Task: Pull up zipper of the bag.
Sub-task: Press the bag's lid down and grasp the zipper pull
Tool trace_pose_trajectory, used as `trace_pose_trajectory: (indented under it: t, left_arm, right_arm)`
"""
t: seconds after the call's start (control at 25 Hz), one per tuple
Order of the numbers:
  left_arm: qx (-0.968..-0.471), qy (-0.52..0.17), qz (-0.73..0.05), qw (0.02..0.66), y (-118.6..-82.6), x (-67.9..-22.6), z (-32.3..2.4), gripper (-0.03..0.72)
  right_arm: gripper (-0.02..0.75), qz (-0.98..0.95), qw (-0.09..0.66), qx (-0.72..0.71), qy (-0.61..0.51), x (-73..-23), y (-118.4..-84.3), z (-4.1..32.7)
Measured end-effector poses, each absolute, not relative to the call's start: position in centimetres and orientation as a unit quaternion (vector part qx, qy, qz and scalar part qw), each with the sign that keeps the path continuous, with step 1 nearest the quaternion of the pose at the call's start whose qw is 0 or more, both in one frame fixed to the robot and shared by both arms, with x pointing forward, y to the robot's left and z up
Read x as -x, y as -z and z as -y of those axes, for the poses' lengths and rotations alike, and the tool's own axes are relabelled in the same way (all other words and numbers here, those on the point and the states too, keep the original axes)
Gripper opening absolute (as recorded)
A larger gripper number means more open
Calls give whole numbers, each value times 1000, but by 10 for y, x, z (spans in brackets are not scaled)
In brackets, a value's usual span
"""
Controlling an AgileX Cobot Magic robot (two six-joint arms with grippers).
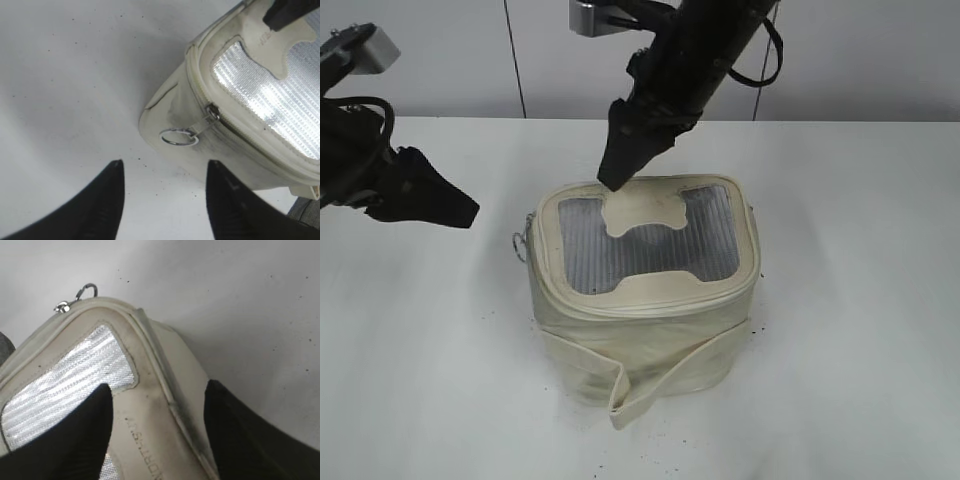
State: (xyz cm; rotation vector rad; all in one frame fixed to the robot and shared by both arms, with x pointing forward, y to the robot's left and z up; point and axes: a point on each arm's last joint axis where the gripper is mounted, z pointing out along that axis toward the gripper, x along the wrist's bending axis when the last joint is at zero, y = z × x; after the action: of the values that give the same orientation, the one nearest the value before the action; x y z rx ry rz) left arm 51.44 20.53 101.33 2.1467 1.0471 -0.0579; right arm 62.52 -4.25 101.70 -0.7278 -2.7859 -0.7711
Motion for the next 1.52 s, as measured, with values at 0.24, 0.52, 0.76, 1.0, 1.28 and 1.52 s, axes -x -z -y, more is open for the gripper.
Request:
trace_pose_trajectory:
  t: [0.24, 0.52, 0.76, 1.0, 1.28, 1.52]
  left_arm:
    - [-841, 26, -398, 365, -1012, -512, -199, 421]
    - [-858, 32, -380, 343, -1001, -513, -190, 423]
    - [-874, 29, -366, 318, -994, -513, -191, 435]
    - [-894, -7, -334, 300, -992, -516, -195, 529]
    - [-913, -49, -271, 300, -992, -515, -177, 573]
    - [-925, -80, -231, 293, -992, -512, -162, 574]
  right_arm:
    - [507, 930, 96, 223, 277, -623, -1015, 39]
    - [482, 932, 114, 220, 266, -632, -986, 33]
    - [266, 930, 118, 219, 272, -633, -986, 32]
    - [32, 933, 120, 205, 271, -632, -985, 32]
    - [28, 934, 119, 202, 271, -632, -985, 31]
    - [27, 934, 116, 201, 271, -632, -986, 31]
